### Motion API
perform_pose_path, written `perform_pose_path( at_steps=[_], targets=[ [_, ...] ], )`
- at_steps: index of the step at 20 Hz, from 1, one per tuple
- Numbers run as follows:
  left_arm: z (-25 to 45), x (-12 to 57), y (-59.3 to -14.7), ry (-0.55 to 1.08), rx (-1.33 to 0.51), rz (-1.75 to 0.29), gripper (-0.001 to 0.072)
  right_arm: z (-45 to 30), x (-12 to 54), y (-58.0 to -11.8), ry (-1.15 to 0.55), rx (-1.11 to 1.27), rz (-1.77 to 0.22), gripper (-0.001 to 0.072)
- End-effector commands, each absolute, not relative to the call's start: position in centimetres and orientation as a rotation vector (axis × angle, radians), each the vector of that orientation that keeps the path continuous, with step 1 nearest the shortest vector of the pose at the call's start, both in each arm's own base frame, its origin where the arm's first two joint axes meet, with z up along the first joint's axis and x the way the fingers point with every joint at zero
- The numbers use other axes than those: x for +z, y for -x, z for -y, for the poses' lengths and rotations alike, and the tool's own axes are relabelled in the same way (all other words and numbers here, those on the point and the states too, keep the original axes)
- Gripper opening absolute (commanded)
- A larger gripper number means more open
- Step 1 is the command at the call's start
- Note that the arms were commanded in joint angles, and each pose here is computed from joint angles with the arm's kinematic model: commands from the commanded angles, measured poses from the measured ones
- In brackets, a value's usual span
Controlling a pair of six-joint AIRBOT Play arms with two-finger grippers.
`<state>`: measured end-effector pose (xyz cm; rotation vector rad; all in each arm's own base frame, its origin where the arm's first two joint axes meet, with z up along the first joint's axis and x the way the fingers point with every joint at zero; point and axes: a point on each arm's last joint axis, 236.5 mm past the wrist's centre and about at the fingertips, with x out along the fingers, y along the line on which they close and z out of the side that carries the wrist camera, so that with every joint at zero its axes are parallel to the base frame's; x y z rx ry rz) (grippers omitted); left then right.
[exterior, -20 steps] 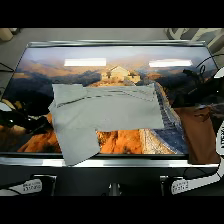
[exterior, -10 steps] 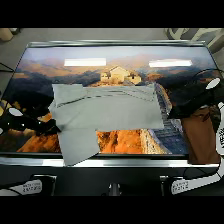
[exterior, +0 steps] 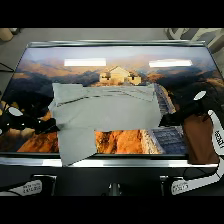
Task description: Fold the shirts.
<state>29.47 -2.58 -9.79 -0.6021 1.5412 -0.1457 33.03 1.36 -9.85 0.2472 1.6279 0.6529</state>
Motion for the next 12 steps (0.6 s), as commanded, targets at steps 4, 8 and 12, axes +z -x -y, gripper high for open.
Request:
perform_pose_path(
  at_steps=[4, 8, 12],
  targets=[
    [2.7, -8.5, -30.3, 0.596, -0.161, -1.496, 0.0037, -4.8, -12.2, -35.1, -0.189, 0.610, -1.593, 0.0203],
    [0.6, 0.3, -36.3, 0.494, -0.175, -1.239, 0.0035, -3.5, -5.3, -39.1, -0.050, 0.620, -1.425, 0.0018],
    [-0.3, 29.7, -40.0, 0.309, -0.174, -0.541, 0.0035, -0.2, 19.1, -44.6, 0.341, 0.426, -0.824, 0.0018]
  ],
)
